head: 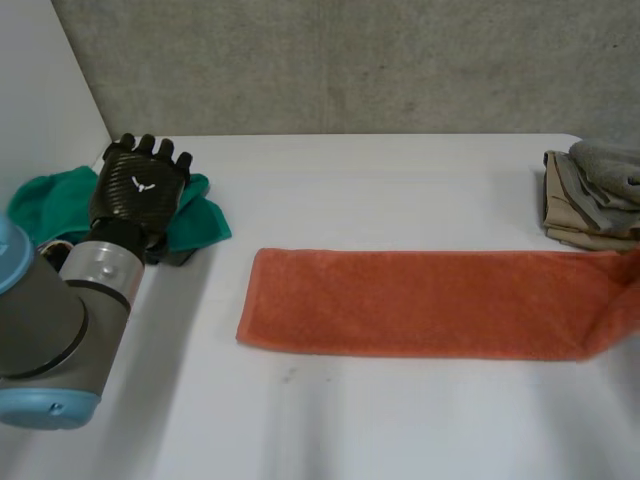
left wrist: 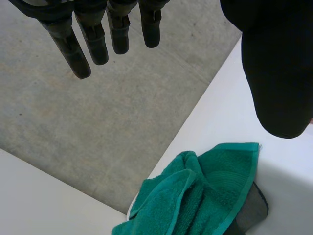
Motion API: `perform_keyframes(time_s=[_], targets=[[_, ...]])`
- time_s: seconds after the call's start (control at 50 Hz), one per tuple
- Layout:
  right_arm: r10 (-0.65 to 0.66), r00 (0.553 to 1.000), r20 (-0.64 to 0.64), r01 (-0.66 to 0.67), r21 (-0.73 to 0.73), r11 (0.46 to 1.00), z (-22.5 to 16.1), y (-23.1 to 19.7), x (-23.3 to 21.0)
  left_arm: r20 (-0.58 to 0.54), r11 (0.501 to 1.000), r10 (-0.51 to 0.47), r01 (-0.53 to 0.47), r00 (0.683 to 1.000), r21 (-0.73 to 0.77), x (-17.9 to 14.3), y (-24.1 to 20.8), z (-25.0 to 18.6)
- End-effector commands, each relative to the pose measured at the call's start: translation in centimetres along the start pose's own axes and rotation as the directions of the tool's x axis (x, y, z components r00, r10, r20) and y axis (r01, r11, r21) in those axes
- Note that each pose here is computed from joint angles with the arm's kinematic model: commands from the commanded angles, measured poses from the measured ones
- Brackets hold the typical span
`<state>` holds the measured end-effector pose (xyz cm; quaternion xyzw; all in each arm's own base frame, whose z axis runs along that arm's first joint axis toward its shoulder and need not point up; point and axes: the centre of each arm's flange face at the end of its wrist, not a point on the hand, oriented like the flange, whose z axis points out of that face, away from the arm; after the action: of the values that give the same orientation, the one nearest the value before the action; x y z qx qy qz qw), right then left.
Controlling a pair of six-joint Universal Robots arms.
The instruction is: Fold the laundry.
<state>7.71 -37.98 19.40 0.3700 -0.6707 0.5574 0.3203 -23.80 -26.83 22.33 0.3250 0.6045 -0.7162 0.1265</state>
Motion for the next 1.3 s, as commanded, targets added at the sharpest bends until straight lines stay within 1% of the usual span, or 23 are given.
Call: perform_keyframes(time_s=[0.02, 0.04, 0.08, 0.1, 0.16, 0.18, 0.26, 0.32, 0.4, 0.46, 0.54, 0.62, 0.64, 0.68, 0.7, 0.78, 0.84, 0.94, 1.08, 1.14, 1.16, 1.22, 1.3], targets=[[0.005, 0.993, 0.121, -0.055, 0.413, 0.909, -5.0, -12.6, -4.9, 0.02, 0.999, -0.044, 0.044, 0.999, 0.018, -0.9, -0.7, -0.9], [-0.024, 0.986, 0.164, -0.063, 0.509, 0.858, -7.0, -15.5, -6.8, 0.021, 0.999, -0.046, 0.046, 0.999, 0.019, -0.9, -0.8, -0.9], [-0.054, 0.98, 0.193, -0.07, 0.584, 0.809, -8.8, -17.6, -8.3, 0.027, 0.998, -0.051, 0.05, 0.998, 0.023, -1.1, -0.9, -1.0], [-0.089, 0.969, 0.23, -0.086, 0.65, 0.755, -10.7, -19.5, -10.2, 0.026, 0.998, -0.051, 0.05, 0.998, 0.025, -1.1, -1.0, -1.0], [-0.161, 0.941, 0.298, -0.117, 0.732, 0.671, -13.2, -21.6, -14.1, 0.026, 0.998, -0.051, 0.051, 0.998, 0.029, -1.1, -1.1, -1.1], [-0.21, 0.916, 0.341, -0.145, 0.771, 0.619, -15.0, -22.7, -16.7, 0.024, 0.998, -0.053, 0.052, 0.998, 0.03, -1.0, -1.1, -1.1], [-0.308, 0.852, 0.424, -0.201, 0.807, 0.555, -18.1, -23.5, -22.2, 0.016, 0.998, -0.055, 0.054, 0.998, 0.032, -0.8, -1.2, -1.1], [-0.355, 0.819, 0.45, -0.209, 0.811, 0.547, -19.0, -23.1, -25.0, 0.009, 0.998, -0.055, 0.054, 0.998, 0.029, -0.5, -1.1, -1.0], [-0.389, 0.802, 0.453, -0.198, 0.817, 0.542, -19.5, -22.6, -26.3, -0.011, 0.998, -0.055, 0.055, 0.998, 0.027, 0.3, -0.9, -0.7], [-0.376, 0.806, 0.457, -0.194, 0.804, 0.562, -19.2, -22.5, -26.0, -0.043, 0.998, -0.056, 0.057, 0.998, 0.04, 1.5, -1.3, -0.3], [-0.316, 0.798, 0.513, -0.251, 0.759, 0.6, -19.6, -22.3, -24.7, -0.085, 0.996, -0.055, 0.062, 0.995, 0.071, 3.3, -2.2, 0.1], [-0.075, 0.802, 0.592, -0.38, 0.603, 0.701, -17.2, -21.6, -19.4, -0.105, 0.992, -0.065, 0.075, 0.992, 0.1, 4.3, -3.2, 0.7], [0.047, 0.793, 0.607, -0.435, 0.511, 0.741, -15.6, -20.5, -17.2, -0.118, 0.991, -0.069, 0.082, 0.991, 0.106, 4.8, -3.5, 0.7], [0.15, 0.775, 0.614, -0.485, 0.426, 0.764, -14.5, -19.2, -15.4, -0.149, 0.987, -0.079, 0.098, 0.986, 0.125, 6.0, -4.2, 0.5], [0.231, 0.744, 0.626, -0.525, 0.336, 0.782, -13.7, -17.8, -14.7, -0.158, 0.986, -0.08, 0.101, 0.984, 0.131, 6.4, -4.4, 0.5], [0.315, 0.702, 0.638, -0.539, 0.188, 0.821, -13.2, -14.8, -14.6, -0.212, 0.983, -0.076, 0.109, 0.974, 0.147, 8.7, -5.0, 0.1], [0.314, 0.712, 0.628, -0.505, 0.147, 0.851, -13.0, -13.1, -14.9, -0.239, 0.983, -0.071, 0.108, 0.968, 0.149, 10.0, -5.1, 0.0], [0.254, 0.79, 0.558, -0.362, 0.089, 0.928, -11.4, -8.8, -14.6, -0.243, 0.984, -0.072, 0.108, 0.967, 0.141, 10.5, -5.0, -0.2], [0.203, 0.849, 0.487, -0.27, 0.07, 0.96, -10.0, -6.9, -13.7, -0.24, 0.987, -0.071, 0.104, 0.968, 0.127, 10.4, -4.7, -0.5], [0.187, 0.88, 0.436, -0.253, 0.097, 0.963, -9.3, -7.4, -13.0, -0.243, 0.988, -0.068, 0.099, 0.968, 0.117, 10.2, -4.6, -0.8], [0.167, 0.905, 0.39, -0.236, 0.137, 0.962, -8.7, -8.1, -12.4, -0.243, 0.989, -0.068, 0.098, 0.968, 0.114, 10.1, -4.6, -0.9], [0.12, 0.937, 0.329, -0.204, 0.235, 0.95, -8.4, -10.1, -11.6, -0.223, 0.987, -0.072, 0.101, 0.972, 0.123, 8.9, -5.2, -1.2], [0.062, 0.943, 0.328, -0.211, 0.443, 0.871, -11.1, -16.4, -12.1, -0.192, 0.987, -0.08, 0.105, 0.978, 0.124, 7.3, -5.3, -1.5]])
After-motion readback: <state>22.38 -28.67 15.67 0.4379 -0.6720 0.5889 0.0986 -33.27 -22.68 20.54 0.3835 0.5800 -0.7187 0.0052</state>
